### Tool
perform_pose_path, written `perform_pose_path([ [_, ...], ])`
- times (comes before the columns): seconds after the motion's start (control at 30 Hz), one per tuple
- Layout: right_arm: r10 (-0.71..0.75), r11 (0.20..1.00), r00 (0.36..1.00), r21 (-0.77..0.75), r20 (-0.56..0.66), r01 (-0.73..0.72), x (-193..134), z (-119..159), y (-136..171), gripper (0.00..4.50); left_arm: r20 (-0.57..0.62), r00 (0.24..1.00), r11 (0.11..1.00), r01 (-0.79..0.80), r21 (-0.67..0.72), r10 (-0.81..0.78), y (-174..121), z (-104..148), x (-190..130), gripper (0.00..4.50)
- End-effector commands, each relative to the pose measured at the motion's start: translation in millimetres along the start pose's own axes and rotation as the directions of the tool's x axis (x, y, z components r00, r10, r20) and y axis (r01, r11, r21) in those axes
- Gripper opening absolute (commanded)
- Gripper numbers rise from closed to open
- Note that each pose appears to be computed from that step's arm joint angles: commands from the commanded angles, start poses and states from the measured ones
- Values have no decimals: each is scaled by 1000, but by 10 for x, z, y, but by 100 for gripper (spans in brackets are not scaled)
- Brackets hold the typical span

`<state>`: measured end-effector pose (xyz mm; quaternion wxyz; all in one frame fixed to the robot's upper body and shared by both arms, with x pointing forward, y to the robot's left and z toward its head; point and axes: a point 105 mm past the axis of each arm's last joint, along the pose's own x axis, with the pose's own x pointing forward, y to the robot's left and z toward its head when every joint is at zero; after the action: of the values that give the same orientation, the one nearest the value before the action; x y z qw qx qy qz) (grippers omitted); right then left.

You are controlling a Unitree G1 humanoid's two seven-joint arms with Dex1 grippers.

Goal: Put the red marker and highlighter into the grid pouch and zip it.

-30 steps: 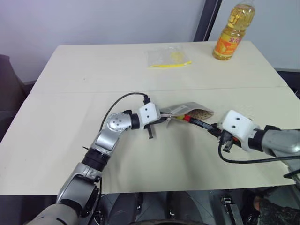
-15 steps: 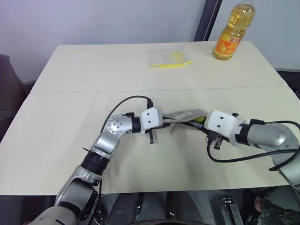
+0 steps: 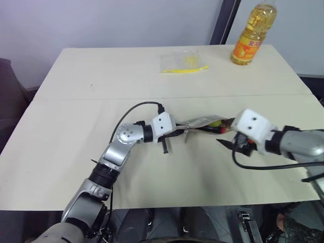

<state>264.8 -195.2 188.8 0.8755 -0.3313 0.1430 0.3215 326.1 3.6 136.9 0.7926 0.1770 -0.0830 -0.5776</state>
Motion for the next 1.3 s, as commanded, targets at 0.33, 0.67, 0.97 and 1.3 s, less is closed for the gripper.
perform_pose_path([
  [0.33, -150, 881, 953, 474, 263, 8, 279, 265, 179, 371, 113, 981, 971, -130, -199, 155, 228, 324, 252, 0],
  [0.67, -207, 812, 938, 584, 277, 7, 620, 386, 231, 322, 139, 975, 961, -133, -244, 170, 234, 409, 298, 0],
  [0.97, -183, 838, 935, 546, 304, -13, 614, 467, 217, 4, 121, 973, 963, -168, -210, 196, 265, 369, 242, 0],
  [1.3, -375, 856, 893, 462, 249, 231, -15, 380, -523, 4, -17, 988, 988, -152, 17, 153, 299, -16, 10, 0],
])
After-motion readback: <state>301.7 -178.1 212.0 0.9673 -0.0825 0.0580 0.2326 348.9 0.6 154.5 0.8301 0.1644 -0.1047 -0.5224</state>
